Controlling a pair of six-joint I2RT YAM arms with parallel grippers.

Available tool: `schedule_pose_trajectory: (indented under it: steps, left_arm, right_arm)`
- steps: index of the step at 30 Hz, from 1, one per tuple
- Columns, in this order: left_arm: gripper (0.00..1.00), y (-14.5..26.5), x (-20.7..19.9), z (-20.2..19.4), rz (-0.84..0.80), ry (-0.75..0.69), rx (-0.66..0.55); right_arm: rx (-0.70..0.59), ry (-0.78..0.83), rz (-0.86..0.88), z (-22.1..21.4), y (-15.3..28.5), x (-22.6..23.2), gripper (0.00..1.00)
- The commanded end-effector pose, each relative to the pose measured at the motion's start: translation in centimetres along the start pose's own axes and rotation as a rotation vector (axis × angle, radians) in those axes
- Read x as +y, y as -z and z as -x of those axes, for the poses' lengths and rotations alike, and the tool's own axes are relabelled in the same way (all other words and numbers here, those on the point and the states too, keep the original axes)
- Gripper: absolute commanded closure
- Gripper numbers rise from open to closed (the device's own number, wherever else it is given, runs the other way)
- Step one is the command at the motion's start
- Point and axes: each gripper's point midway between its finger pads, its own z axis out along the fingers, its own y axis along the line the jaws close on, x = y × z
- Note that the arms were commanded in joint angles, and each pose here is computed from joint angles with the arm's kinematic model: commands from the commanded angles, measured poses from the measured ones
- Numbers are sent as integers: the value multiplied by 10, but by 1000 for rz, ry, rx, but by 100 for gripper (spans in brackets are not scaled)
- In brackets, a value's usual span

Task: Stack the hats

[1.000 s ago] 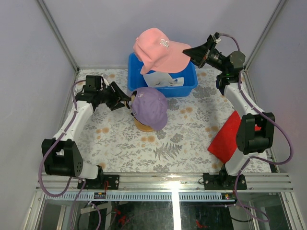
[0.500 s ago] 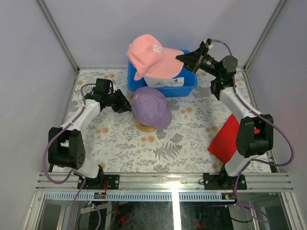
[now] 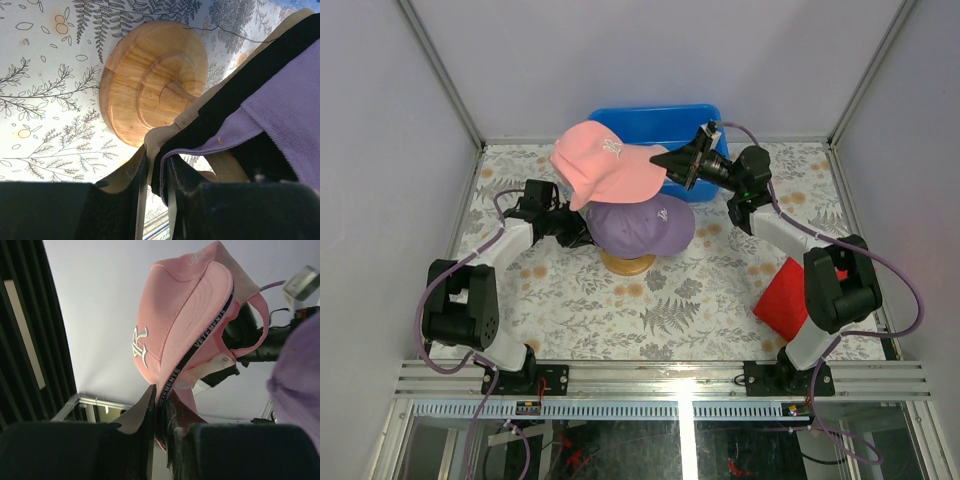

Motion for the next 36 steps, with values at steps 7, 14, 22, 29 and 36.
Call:
schedule_pose_trajectory:
  steps: [7,14,22,29,36]
  left_arm:
    - [87,-16,21,-7,37,23,13]
    - [88,-18,22,-7,35,26,17]
    - [89,-19,24,-10,38,25,24]
    - [90,-22,26,-10,38,31,31]
    - [92,-23,31,-15,45,40,41]
  right_arm:
    - [-51,-48,-60,-5,19,-62,100]
    - [-16,-74,-244,-17,32,-109,100]
    - [72,78,-603,-22,61,-150,100]
    - [58,92,-672,-24,87,-158,100]
    - [-73,39,-642,-14,114,-168,100]
